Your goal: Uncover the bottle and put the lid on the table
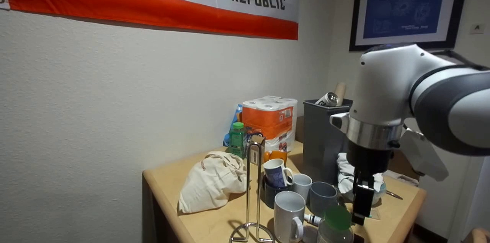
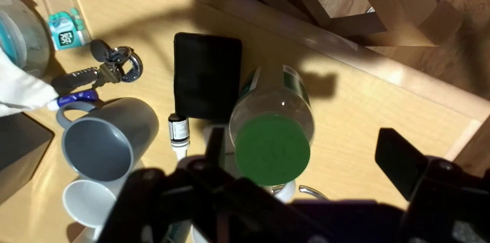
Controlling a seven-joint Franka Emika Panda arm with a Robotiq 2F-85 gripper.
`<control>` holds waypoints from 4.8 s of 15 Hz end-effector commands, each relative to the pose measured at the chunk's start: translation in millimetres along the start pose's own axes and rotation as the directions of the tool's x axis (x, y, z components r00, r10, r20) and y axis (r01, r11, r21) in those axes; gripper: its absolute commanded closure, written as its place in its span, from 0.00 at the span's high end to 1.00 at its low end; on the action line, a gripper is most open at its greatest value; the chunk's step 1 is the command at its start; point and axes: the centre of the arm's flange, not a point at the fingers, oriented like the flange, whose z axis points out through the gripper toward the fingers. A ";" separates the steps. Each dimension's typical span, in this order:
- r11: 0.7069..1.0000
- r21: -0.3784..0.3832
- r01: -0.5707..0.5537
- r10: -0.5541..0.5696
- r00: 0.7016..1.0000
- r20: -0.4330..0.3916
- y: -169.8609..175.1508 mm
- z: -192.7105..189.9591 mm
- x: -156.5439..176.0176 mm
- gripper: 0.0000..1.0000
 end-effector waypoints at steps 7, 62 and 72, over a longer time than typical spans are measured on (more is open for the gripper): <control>0.995 -0.083 0.052 -0.052 0.999 0.009 -7.6 35.3 38.9 1.00; 0.953 0.140 0.269 -0.275 0.961 0.024 -95.9 166.5 94.1 0.93; 0.972 0.090 0.216 -0.208 0.974 -0.086 -72.7 54.2 122.5 1.00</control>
